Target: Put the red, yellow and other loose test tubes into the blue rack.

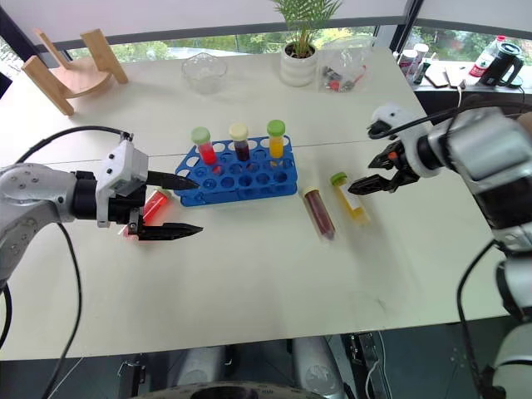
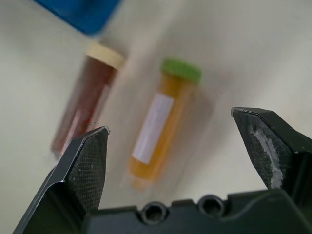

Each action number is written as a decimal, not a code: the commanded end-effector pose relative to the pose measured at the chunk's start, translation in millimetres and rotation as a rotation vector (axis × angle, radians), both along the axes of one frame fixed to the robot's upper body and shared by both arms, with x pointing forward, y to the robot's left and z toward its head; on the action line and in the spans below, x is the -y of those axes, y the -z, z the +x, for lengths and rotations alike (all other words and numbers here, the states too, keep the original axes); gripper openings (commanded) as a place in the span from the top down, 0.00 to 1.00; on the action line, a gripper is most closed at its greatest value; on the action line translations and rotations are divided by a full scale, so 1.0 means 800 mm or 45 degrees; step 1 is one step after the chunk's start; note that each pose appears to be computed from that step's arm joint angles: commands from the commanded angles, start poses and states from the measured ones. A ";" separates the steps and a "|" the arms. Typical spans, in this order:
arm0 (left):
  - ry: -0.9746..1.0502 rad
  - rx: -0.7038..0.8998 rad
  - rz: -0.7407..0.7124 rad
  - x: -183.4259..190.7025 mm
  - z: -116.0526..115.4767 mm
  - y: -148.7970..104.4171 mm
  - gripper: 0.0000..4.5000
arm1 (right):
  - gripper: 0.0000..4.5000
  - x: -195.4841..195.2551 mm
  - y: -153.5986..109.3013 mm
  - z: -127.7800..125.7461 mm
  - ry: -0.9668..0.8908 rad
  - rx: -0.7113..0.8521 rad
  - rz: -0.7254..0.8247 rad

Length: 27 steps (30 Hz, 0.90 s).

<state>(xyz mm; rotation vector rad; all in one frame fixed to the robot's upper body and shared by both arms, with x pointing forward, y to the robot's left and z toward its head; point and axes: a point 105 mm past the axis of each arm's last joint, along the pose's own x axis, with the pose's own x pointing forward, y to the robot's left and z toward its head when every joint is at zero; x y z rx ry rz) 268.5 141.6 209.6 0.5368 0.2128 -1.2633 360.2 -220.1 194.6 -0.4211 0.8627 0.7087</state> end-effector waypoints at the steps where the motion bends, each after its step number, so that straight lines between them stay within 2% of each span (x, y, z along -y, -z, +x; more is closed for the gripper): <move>1: 0.033 0.094 0.081 0.003 0.000 -0.003 0.02 | 0.00 0.008 -0.006 0.013 0.161 -0.074 0.034; 6: 0.037 0.064 0.064 0.009 -0.004 0.009 0.02 | 0.00 -0.012 0.003 0.019 0.133 -0.167 0.051; 13: 0.008 0.065 0.033 0.022 -0.008 0.024 0.02 | 0.00 -0.025 0.046 0.035 0.076 -0.223 -0.122; 15: -0.006 0.058 0.034 0.022 -0.010 0.031 0.00 | 0.12 -0.015 0.062 0.039 0.049 -0.216 -0.226; 17: -0.014 0.052 0.032 0.022 -0.014 0.035 0.00 | 0.29 -0.004 0.070 0.038 0.035 -0.226 -0.281; 19: -0.027 0.040 0.025 0.021 -0.016 0.038 0.00 | 0.56 0.005 0.076 0.036 -0.009 -0.244 -0.325; 21: -0.042 0.035 0.024 0.019 -0.016 0.041 0.00 | 0.77 0.011 0.082 0.035 -0.031 -0.253 -0.350; 22: -0.059 0.034 0.022 0.017 -0.014 0.042 0.00 | 0.81 0.012 0.082 0.036 -0.027 -0.242 -0.338; 25: -0.108 0.014 0.010 0.005 -0.012 0.042 0.00 | 0.81 0.005 0.067 0.046 -0.095 -0.126 -0.256; 27: -0.144 -0.010 -0.006 -0.006 -0.012 0.042 0.00 | 0.81 -0.023 0.030 0.059 -0.180 0.069 -0.047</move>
